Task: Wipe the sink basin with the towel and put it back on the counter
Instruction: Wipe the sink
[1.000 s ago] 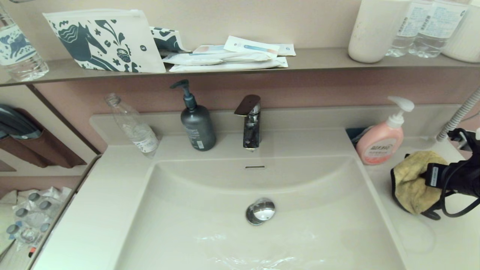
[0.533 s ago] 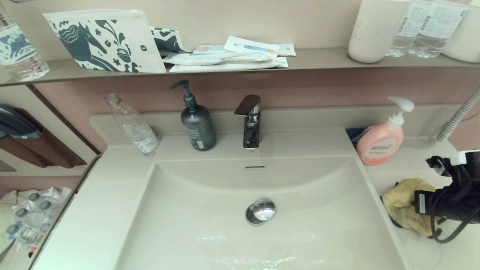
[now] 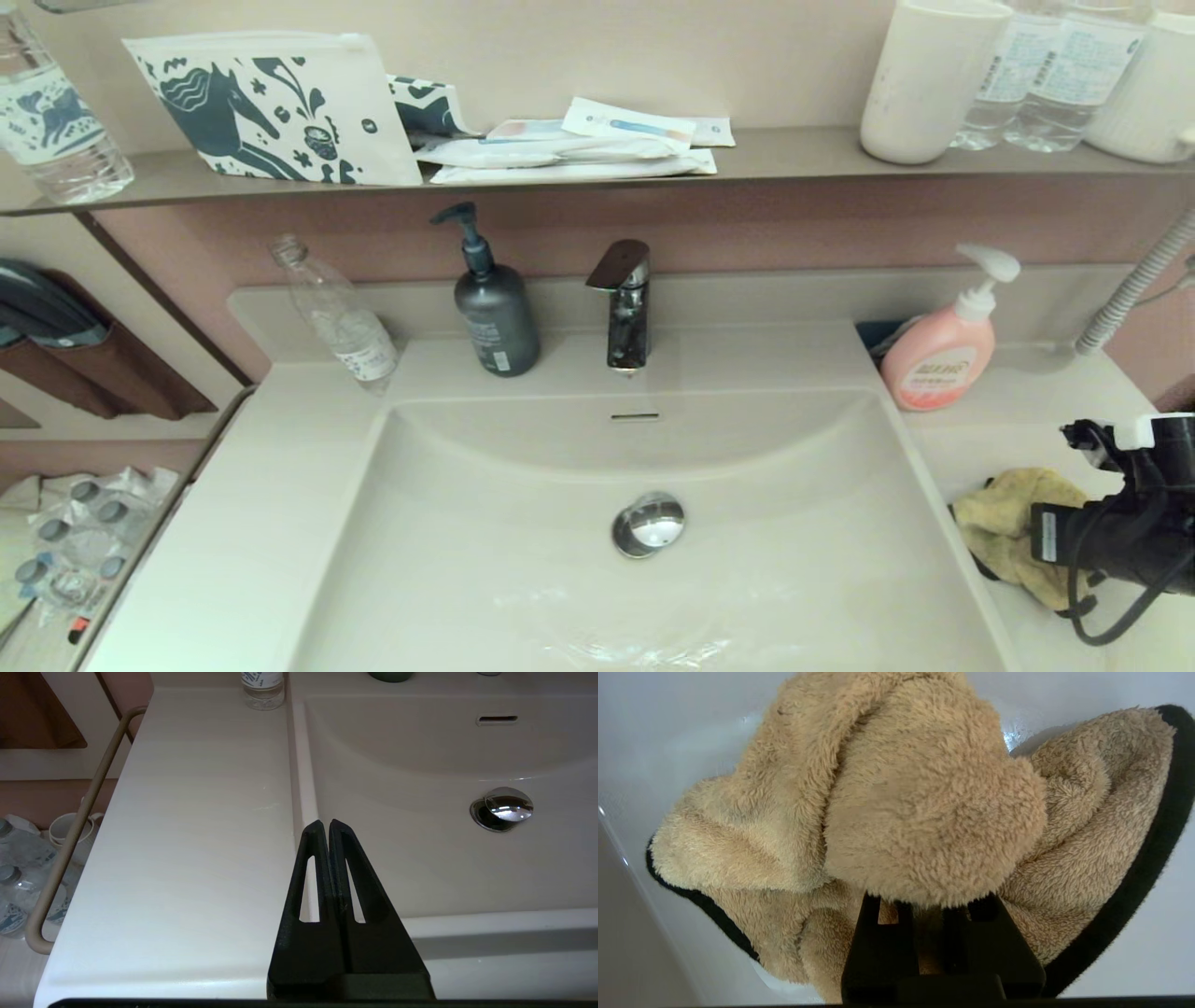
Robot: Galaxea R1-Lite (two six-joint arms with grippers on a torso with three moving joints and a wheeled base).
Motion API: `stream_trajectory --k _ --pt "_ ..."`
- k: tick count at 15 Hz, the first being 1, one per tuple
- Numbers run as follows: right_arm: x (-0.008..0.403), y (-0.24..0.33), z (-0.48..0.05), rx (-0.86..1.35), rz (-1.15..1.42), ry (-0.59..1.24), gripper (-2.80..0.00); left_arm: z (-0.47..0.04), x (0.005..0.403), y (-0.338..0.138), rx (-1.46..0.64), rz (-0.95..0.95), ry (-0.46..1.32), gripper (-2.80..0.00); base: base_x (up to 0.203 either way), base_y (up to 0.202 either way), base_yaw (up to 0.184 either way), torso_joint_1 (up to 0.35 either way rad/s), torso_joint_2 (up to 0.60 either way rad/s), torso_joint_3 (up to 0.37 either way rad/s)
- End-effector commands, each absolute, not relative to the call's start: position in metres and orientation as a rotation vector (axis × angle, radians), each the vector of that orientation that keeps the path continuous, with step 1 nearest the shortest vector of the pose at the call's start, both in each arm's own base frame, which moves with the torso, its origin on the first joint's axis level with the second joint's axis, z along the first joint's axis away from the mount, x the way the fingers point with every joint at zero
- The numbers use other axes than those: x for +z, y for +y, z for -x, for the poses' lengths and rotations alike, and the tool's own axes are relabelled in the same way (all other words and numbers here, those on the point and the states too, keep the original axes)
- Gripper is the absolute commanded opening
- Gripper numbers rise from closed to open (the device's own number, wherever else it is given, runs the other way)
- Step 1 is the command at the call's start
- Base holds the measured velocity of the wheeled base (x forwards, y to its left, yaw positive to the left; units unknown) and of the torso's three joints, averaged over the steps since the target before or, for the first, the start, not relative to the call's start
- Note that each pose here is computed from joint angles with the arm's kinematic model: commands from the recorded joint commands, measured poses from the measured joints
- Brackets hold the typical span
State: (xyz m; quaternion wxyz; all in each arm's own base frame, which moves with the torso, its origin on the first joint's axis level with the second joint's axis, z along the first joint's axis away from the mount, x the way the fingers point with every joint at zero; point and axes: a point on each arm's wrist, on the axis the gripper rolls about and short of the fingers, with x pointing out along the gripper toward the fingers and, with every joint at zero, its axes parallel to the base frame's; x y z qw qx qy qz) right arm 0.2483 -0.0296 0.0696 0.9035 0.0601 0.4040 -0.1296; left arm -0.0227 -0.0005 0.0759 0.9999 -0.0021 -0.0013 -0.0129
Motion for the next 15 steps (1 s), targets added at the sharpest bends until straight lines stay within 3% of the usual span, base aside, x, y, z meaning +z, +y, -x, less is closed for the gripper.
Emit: stream_trajectory --k 1,11,15 --pt "0.055 -0.031 -0.266 -0.266 -0.128 0.794 -2.80 0.023 0.076 -0.001 -0.026 0.005 -0.002 -2.80 0.000 0.000 0.000 0.000 0.00 0.000" --pt "0.098 -0.015 -0.299 -0.217 -0.195 0.584 -2.80 0.023 0.076 -0.001 -0.025 0.005 -0.003 -2.80 0.000 0.000 0.000 0.000 0.00 0.000" --pt "0.104 0.017 -0.276 -0.153 -0.246 0.702 -2.80 0.023 0.076 -0.001 -0.026 0.005 -0.002 -2.80 0.000 0.000 0.000 0.000 0.00 0.000"
